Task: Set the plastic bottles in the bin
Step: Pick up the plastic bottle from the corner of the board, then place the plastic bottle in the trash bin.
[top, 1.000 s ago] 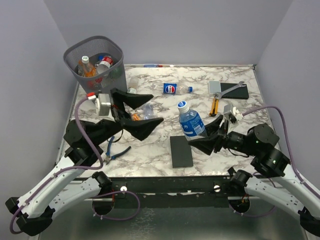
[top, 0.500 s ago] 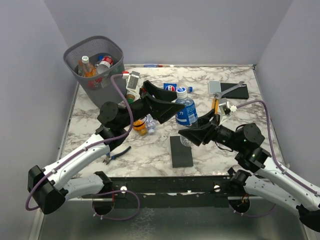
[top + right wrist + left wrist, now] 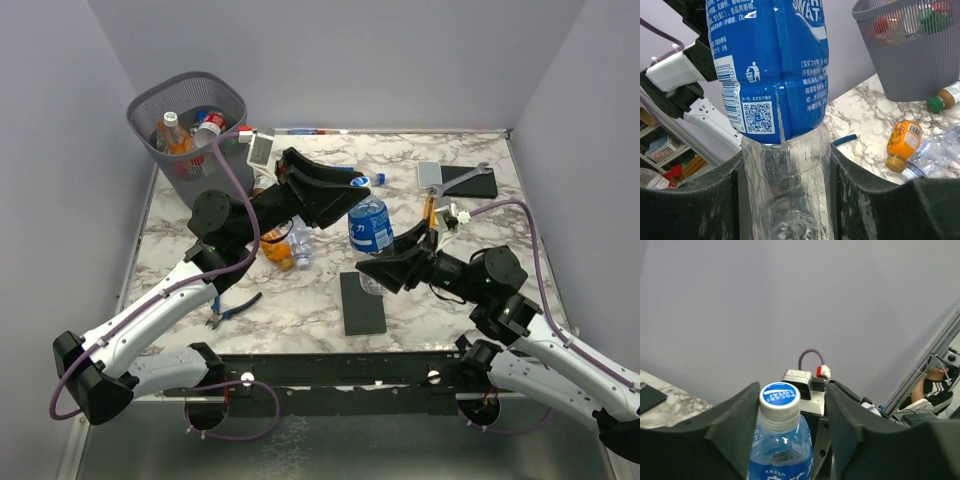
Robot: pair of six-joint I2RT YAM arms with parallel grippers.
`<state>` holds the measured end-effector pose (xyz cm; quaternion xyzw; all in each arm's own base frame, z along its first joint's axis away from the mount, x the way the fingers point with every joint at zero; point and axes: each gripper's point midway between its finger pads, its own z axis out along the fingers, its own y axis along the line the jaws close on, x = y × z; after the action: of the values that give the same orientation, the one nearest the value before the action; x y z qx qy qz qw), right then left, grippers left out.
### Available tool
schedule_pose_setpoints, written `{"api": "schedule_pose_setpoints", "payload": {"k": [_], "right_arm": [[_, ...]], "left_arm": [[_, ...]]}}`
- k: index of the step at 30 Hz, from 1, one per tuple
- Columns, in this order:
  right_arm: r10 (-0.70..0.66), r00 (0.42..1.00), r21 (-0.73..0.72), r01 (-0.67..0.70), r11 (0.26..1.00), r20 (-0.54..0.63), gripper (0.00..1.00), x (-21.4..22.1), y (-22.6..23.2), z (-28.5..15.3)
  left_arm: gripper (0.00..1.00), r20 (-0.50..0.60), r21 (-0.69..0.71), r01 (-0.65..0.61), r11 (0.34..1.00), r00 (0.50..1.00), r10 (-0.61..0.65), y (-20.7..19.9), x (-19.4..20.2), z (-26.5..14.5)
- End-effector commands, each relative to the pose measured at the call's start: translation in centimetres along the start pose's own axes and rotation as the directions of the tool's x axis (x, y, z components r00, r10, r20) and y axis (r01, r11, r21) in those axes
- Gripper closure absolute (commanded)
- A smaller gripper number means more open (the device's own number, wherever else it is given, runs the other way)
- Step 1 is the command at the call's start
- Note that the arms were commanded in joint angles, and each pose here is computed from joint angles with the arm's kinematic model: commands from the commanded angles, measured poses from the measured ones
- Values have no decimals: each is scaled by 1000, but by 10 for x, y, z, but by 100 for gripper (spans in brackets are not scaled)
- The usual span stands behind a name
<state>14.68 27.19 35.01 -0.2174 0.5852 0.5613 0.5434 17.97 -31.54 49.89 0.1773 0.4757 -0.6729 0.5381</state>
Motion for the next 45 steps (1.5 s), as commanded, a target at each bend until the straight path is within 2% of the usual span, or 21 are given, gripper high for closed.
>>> {"api": "schedule_pose_setpoints", "payload": {"k": [1, 7, 9, 15, 16, 18, 21, 23, 27, 31, 36, 40, 45], "right_arm": [[-8, 1000, 22, 9, 1000, -21, 66, 2, -4, 0], [-7, 1000, 23, 8, 1000, -29, 66, 3, -4, 2], [-4, 999, 25, 5, 1000, -34, 66, 5, -5, 2], [11, 999, 33, -9, 999, -49, 62, 7, -7, 4], [17, 998, 39, -15, 999, -53, 54, 6, -6, 4], [27, 998, 52, -23, 998, -64, 26, 3, -6, 5], [28, 997, 79, -22, 997, -67, 5, -5, -4, 2], [19, 998, 93, -14, 996, -61, 0, -15, -1, -2], [12, 997, 128, -3, 992, -70, 0, -30, 6, -14], [0, 998, 203, 12, 979, -61, 0, -48, 6, -29], [-85, 996, 399, 72, 914, 14, 0, -76, -17, -59], [-126, 990, 475, 81, 876, 65, 0, -89, -26, -78], [-139, 986, 524, 69, 849, 95, 0, -86, -36, -93]], "left_arm": [[50, -82, -38, -5, 999, 997, 2, 13, 16, 4], [48, -118, -41, -1, 999, 993, -3, 16, 25, 4], [51, -121, -34, -6, 999, 993, 1, 14, 25, 4], [97, -141, -33, -22, 999, 990, 17, 14, 30, 2], [100, -144, -42, -32, 999, 989, 26, 16, 30, 0], [100, -150, -75, -54, 996, 988, 42, 22, 31, -2], [100, -151, -153, -112, 982, 985, 89, 33, 27, -10], [100, -139, -238, -163, 958, 981, 133, 46, 19, -17], [100, -136, -353, -238, 905, 970, 203, 59, 2, -29], [100, -126, -448, -312, 838, 950, 287, 64, -26, -37], [100, -136, -564, -411, 717, 902, 410, 71, -67, -45], [100, -148, -686, -455, 568, 852, 503, 83, -103, -55], [100, -170, -802, -468, 370, 774, 611, 89, -152, -69]]}}
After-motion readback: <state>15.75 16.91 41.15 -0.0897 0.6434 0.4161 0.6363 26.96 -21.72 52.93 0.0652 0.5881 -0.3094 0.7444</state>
